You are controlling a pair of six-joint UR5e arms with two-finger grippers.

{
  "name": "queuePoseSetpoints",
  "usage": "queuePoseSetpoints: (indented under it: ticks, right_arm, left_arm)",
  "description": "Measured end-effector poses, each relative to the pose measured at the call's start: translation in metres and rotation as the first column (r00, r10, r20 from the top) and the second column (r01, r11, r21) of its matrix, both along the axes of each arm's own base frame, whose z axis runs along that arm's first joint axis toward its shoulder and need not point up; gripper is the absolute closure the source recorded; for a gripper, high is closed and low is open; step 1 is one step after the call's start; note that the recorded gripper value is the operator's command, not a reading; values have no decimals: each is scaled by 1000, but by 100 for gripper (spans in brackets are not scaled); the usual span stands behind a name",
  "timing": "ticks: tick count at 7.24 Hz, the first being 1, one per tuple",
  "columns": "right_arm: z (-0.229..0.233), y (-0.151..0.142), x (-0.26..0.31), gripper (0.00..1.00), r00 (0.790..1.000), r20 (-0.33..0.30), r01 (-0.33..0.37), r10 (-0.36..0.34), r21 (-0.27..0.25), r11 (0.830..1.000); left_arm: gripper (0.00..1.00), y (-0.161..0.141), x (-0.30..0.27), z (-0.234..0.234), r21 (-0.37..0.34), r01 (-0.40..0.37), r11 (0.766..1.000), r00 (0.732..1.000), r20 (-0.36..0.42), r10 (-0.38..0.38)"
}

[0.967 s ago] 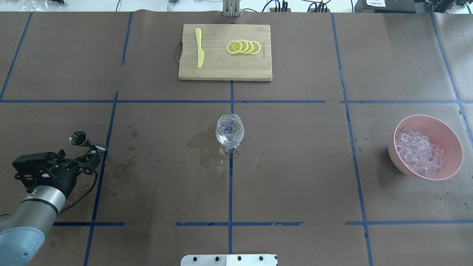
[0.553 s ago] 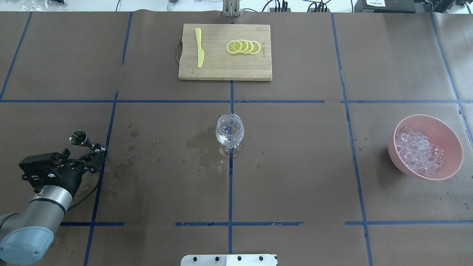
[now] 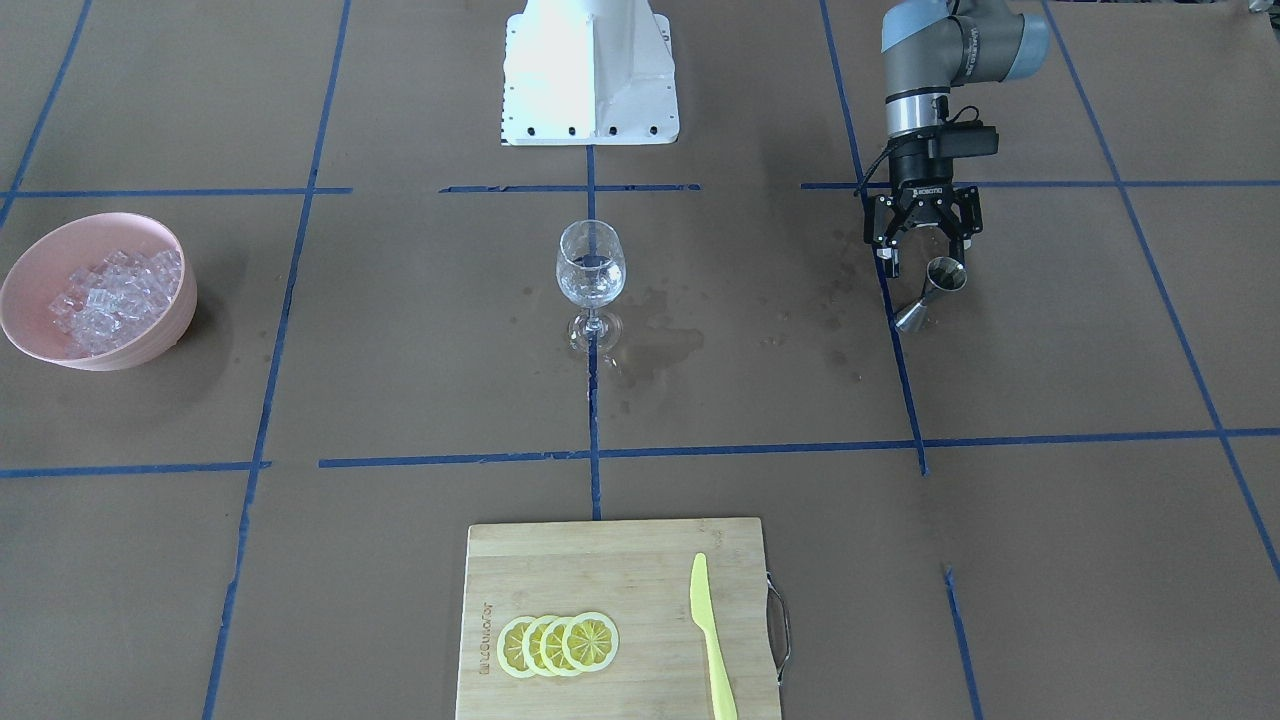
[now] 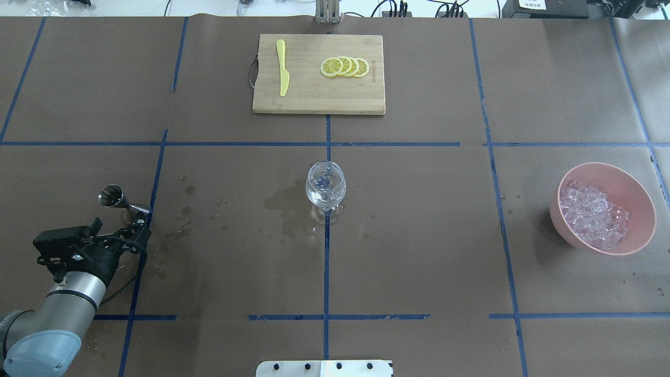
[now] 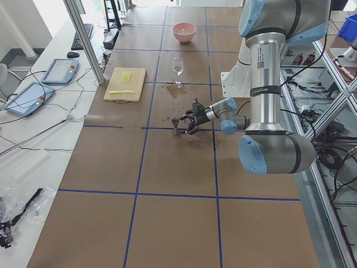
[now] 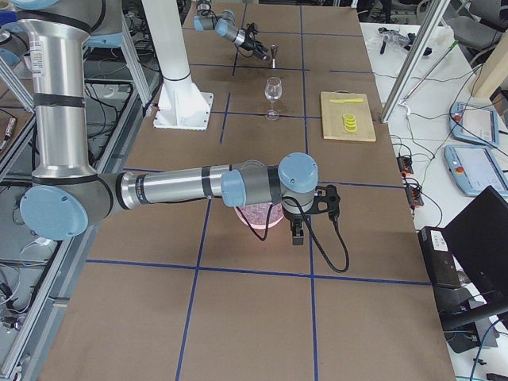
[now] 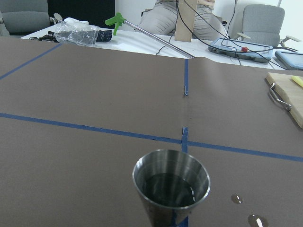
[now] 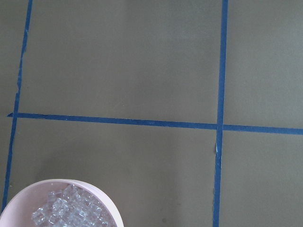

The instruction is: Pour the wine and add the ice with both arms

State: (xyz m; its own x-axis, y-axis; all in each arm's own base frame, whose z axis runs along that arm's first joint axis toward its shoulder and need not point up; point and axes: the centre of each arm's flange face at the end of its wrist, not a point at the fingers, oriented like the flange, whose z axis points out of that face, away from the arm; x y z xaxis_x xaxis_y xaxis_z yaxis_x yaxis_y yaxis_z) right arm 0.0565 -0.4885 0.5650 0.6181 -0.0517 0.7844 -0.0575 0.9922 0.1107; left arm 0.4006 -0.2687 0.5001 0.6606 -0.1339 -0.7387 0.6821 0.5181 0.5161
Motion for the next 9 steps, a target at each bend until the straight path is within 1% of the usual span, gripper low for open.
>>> queuePoseSetpoints:
  ticks: [1, 4, 6, 9]
  right_arm:
    - [-2, 7, 0, 0, 1000, 1, -1, 1, -1, 1000]
    - [-14, 17, 0, 0, 1000, 0, -3, 3, 15, 1000]
    - [-18, 18, 0, 0, 1000, -5, -4, 4, 23, 1000]
    - [-22, 18, 0, 0, 1000, -7, -4, 4, 30, 1000]
  left_arm:
    - [1, -1, 0, 4, 6, 7, 1000, 1000, 12, -7]
    - [2, -5, 6, 10, 58, 56, 997, 998, 33, -58]
    - [11, -9, 21, 5, 85, 81, 993, 996, 26, -83]
    - [19, -12, 26, 10, 121, 113, 986, 992, 42, -119]
